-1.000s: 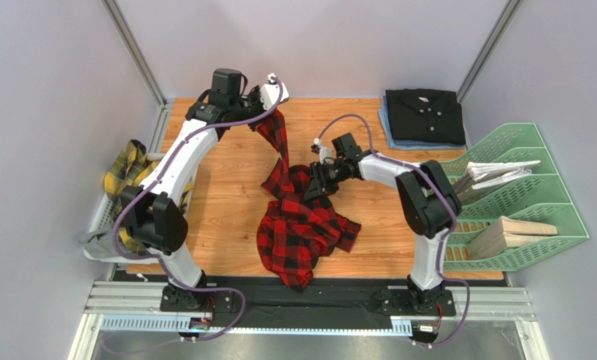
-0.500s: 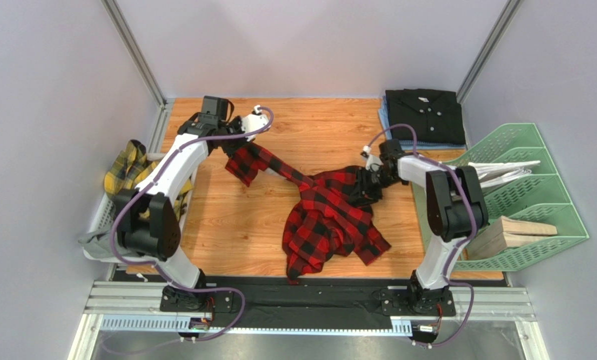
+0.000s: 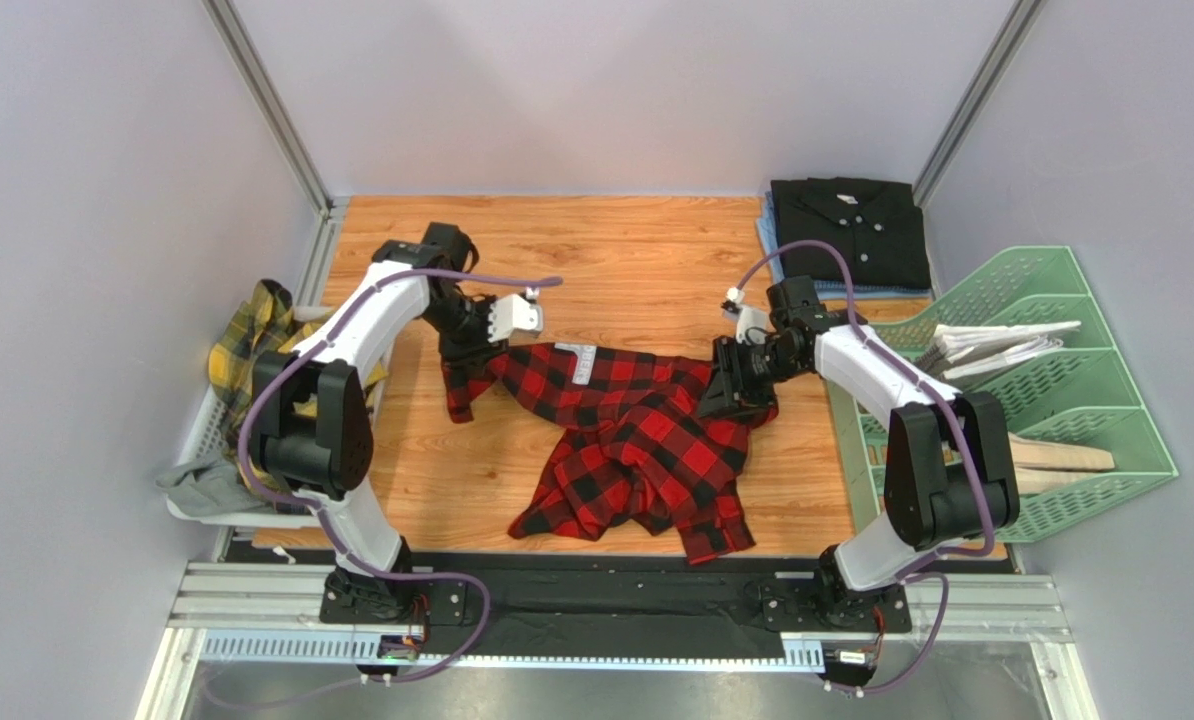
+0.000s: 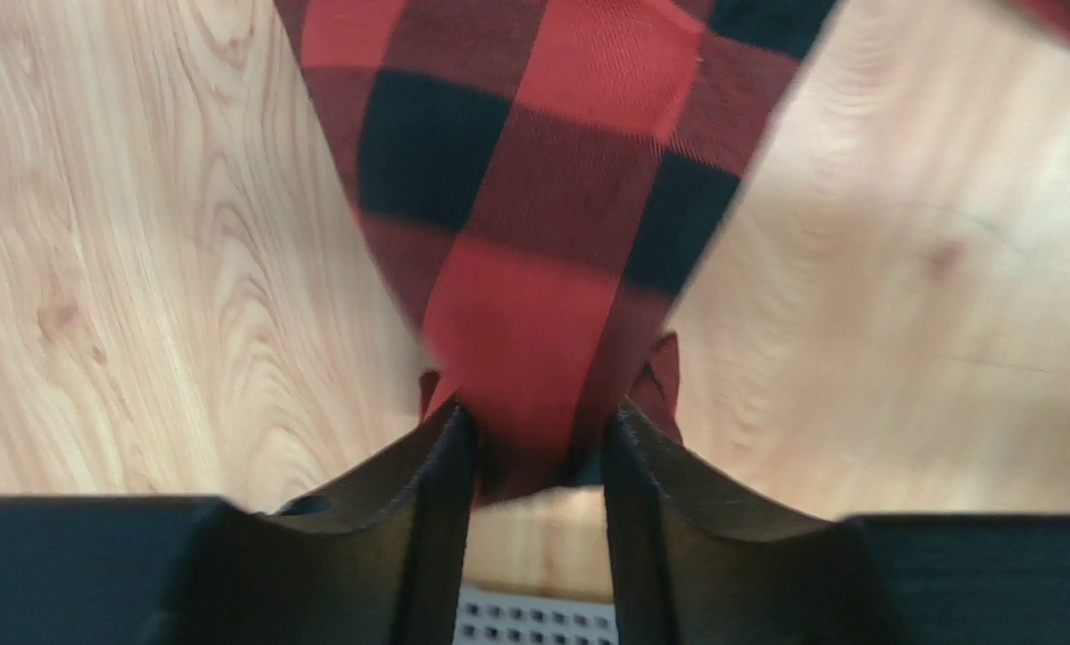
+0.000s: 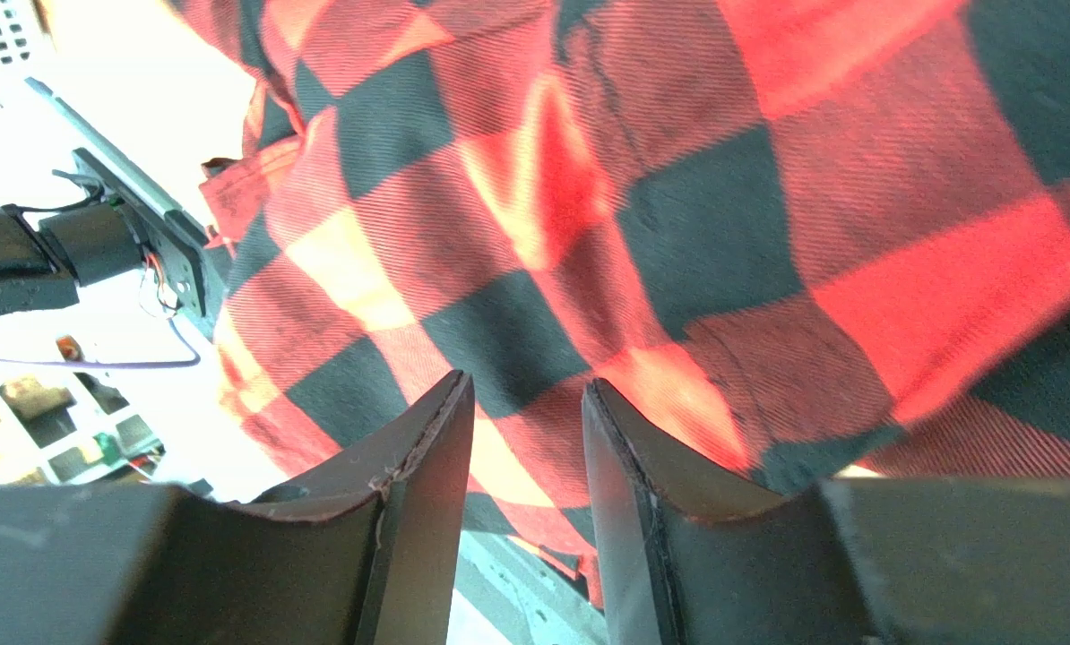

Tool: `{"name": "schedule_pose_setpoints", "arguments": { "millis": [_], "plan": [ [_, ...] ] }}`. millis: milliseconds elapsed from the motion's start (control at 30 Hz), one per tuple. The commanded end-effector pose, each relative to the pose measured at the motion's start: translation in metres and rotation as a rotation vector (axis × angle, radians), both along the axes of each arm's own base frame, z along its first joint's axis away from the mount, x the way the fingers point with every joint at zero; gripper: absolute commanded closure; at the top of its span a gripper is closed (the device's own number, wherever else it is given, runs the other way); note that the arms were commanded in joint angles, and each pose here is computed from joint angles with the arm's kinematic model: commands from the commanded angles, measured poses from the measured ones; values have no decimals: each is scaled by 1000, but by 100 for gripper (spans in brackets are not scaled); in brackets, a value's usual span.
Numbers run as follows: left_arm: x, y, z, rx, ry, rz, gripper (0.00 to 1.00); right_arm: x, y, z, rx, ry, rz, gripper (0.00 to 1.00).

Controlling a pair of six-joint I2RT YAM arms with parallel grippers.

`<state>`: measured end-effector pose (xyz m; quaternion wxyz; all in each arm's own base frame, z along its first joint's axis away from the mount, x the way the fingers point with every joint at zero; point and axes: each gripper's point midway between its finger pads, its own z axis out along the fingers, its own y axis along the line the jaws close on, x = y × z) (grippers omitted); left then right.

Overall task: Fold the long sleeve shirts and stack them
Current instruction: Flatten the shirt out

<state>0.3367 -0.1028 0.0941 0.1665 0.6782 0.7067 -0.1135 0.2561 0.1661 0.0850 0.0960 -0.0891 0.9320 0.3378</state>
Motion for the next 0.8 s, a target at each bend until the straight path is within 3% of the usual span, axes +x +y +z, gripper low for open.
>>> {"name": "schedule_pose_setpoints", "arguments": {
  "millis": [0, 33, 100, 233, 400, 433, 567, 667, 700, 767],
  "plan": [
    [26, -1, 71, -215, -39, 183, 47, 6, 17, 12, 26, -69, 69, 59],
    [37, 4, 77, -257, 5, 353, 46, 4, 21, 9, 27, -63, 78, 59],
    [62, 6, 74, -256, 45, 546, 43, 6, 25, 2, 27, -62, 87, 59],
    [76, 16, 37, -128, 116, 760, 38, 7, 31, -7, 15, -58, 112, 59],
    [52, 33, -9, 86, 235, 863, 36, -11, 32, -25, 2, -7, 139, 60],
    [46, 32, -14, 99, 254, 865, 22, -15, 33, -27, 5, -1, 145, 60],
    [13, 38, -44, 216, 358, 890, 21, -28, 38, -33, 10, 20, 168, 59],
    [8, 27, -56, 182, 430, 895, 31, -35, 43, -39, 26, 39, 171, 58],
    [11, 23, -56, 164, 438, 898, 47, -38, 45, -41, 30, 48, 173, 58],
    [29, 12, -54, 106, 441, 894, 65, -36, 50, -44, 40, 51, 173, 56]
  ]
}}
